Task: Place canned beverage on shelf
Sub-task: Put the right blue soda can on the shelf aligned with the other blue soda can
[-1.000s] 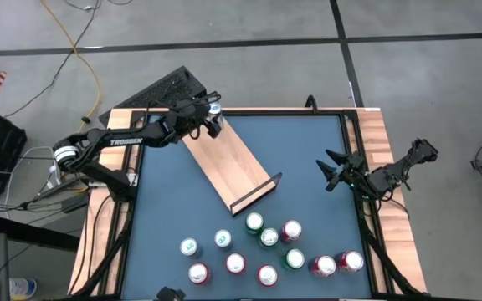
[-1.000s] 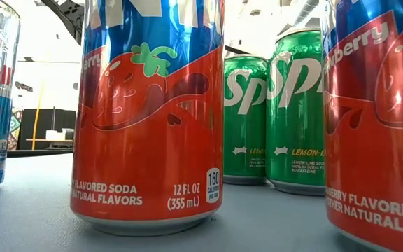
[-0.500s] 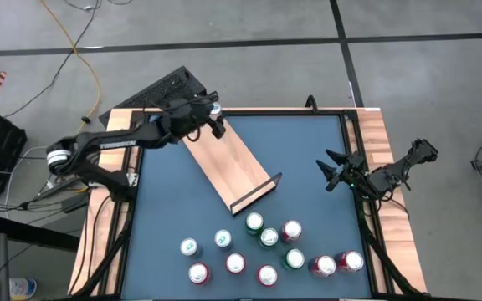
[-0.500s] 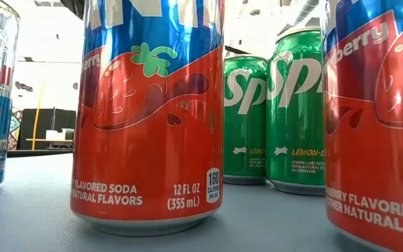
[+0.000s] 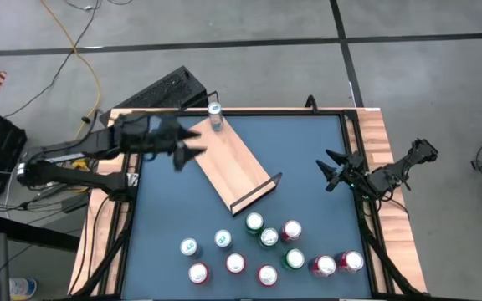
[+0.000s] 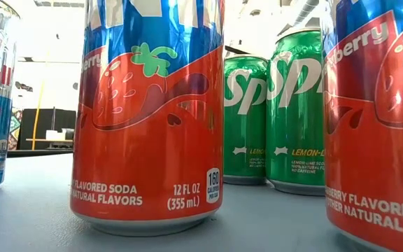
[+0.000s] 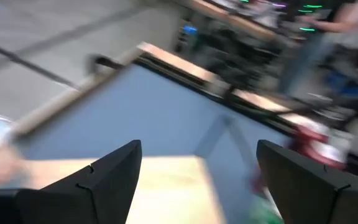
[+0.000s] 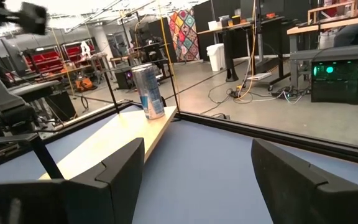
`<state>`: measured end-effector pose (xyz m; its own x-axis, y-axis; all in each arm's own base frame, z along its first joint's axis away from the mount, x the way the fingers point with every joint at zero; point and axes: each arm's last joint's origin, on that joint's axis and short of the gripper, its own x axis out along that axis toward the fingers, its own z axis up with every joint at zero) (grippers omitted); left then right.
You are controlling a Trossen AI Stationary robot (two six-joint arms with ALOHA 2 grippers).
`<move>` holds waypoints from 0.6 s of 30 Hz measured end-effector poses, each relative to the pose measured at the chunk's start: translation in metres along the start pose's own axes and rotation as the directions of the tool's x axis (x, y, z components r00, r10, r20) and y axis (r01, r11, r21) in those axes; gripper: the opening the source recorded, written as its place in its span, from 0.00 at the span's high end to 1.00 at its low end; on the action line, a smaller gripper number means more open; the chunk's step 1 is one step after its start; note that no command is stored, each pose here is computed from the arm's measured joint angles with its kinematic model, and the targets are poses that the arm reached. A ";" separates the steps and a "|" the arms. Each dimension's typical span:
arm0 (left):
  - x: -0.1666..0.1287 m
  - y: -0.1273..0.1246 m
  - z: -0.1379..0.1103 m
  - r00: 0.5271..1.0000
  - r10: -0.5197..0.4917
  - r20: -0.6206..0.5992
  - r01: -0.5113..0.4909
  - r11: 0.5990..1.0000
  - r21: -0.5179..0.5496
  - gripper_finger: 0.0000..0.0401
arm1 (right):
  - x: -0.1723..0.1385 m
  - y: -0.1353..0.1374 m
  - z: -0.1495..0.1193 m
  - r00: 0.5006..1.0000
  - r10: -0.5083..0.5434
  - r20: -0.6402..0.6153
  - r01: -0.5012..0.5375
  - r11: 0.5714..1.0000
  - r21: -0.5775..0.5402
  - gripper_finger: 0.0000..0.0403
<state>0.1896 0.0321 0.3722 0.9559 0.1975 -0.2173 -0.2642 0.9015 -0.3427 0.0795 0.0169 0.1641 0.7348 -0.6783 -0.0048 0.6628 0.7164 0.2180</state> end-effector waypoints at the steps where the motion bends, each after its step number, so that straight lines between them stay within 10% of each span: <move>1: -0.004 -0.008 -0.003 0.999 -0.043 -0.015 0.043 0.999 -0.016 0.25 | 0.000 0.000 0.000 1.000 0.000 0.000 0.000 1.000 -0.002 0.30; 18: 0.001 -0.099 -0.074 0.981 -0.032 -0.189 0.022 0.998 -0.053 0.25 | 0.000 0.000 0.000 1.000 0.000 0.000 0.000 1.000 -0.003 0.30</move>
<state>0.2075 -0.0856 0.3385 0.9224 0.0922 -0.3750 -0.2491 0.8841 -0.3953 0.0795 0.0169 0.1640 0.7349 -0.6782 -0.0049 0.6631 0.7169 0.2153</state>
